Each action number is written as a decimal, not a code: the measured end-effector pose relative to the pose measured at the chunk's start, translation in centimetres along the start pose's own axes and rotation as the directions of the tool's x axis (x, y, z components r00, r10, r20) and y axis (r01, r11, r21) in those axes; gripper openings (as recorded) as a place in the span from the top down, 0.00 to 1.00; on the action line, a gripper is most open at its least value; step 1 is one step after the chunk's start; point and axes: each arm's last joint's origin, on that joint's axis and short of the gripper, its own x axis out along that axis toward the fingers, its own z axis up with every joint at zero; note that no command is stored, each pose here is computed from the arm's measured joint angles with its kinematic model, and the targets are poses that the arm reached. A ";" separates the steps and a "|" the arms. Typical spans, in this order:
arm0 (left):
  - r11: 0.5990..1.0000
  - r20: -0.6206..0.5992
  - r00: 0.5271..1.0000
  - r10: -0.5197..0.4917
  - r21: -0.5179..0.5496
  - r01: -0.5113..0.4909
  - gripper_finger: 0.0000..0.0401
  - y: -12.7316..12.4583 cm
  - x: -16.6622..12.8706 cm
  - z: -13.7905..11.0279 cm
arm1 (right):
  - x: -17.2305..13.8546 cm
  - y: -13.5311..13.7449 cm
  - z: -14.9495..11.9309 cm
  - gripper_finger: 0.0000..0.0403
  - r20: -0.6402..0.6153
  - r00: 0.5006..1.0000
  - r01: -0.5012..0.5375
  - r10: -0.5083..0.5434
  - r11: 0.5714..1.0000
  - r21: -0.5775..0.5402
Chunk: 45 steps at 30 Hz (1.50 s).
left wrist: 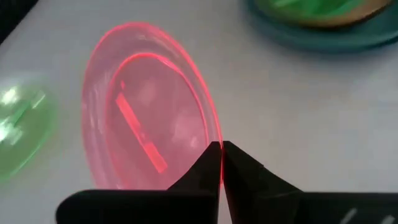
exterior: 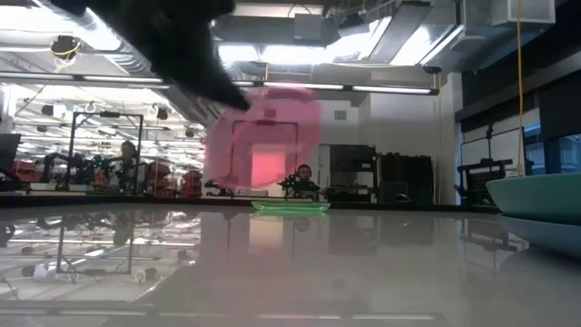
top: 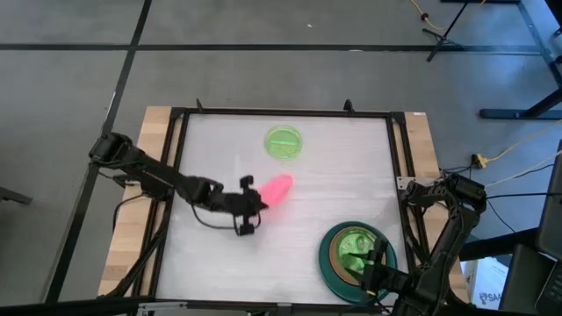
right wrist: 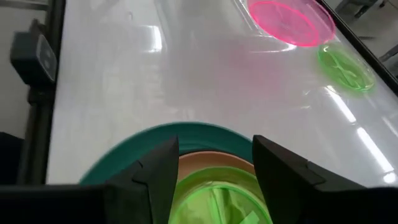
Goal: Stack plastic plates
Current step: Stack the pink plate on top of the green plate
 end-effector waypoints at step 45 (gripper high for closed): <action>0.834 0.127 0.935 -0.330 0.504 0.226 0.78 -16.0 18.3 8.7 | -3.6 1.2 5.3 0.51 0.032 0.987 -0.158 0.159 0.987 -0.030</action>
